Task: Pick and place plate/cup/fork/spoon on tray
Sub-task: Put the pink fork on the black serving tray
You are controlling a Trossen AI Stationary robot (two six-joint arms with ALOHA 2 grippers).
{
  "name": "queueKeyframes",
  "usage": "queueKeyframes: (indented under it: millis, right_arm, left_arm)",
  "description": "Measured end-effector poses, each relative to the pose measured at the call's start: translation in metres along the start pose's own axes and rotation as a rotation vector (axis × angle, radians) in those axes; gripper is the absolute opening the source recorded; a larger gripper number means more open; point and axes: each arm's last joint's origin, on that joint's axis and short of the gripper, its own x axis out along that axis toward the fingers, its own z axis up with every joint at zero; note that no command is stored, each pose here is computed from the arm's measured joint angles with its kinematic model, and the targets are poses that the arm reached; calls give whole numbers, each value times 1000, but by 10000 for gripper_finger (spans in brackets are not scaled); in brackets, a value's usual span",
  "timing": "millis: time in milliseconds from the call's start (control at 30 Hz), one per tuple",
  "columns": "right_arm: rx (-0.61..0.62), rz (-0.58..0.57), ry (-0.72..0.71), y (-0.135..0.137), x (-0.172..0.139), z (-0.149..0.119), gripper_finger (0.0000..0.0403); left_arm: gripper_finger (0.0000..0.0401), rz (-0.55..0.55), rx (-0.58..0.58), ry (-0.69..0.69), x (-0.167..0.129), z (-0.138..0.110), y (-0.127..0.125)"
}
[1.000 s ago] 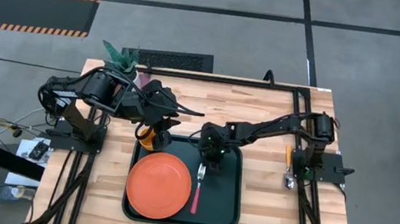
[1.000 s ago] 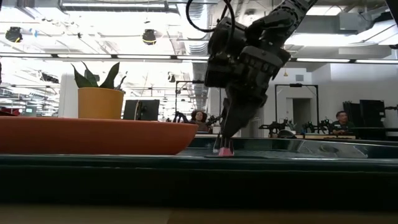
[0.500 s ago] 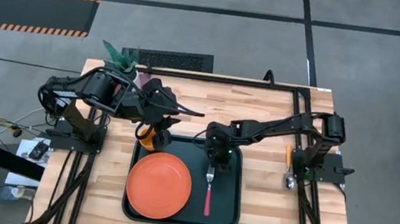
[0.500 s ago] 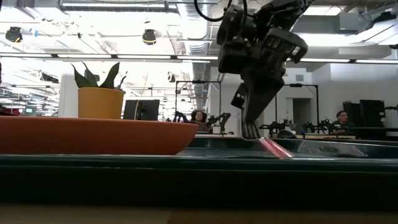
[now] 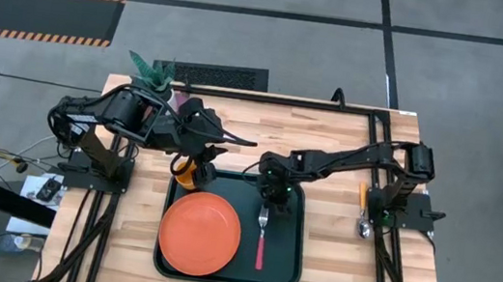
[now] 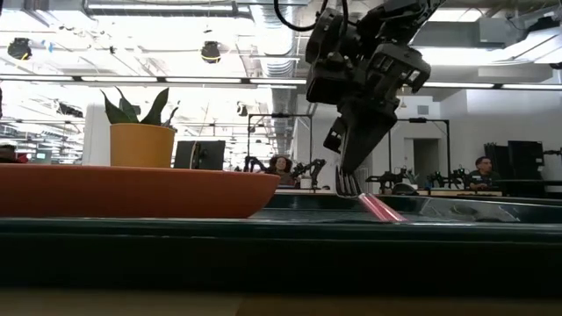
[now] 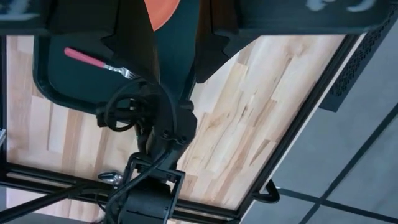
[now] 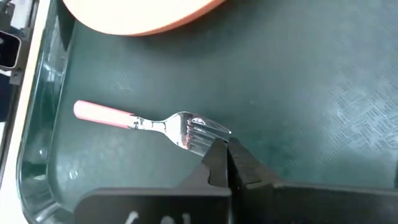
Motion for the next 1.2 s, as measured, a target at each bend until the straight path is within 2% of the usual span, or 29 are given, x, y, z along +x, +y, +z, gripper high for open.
queueKeyframes:
  millis: [200, 433, 867, 1000, 1200]
  right_arm:
    - [6, -4, -12, 0, 1, 1, 1]
    - [53, -2, 35, -7, 16, -4, 1]
    - [72, -1, 18, -9, 16, -3, 3]
    - [75, -2, 22, -9, 16, -3, 19]
    - [75, -6, 21, -9, 16, -3, 68]
  left_arm:
    - [89, 0, 0, 0, 0, 0, 0]
    - [89, -1, -1, -1, 0, 0, 0]
    - [89, 0, 5, 0, 0, 0, 1]
    - [89, 0, 6, 0, 0, 0, 1]
    - [89, 0, 6, 0, 0, 0, 1]
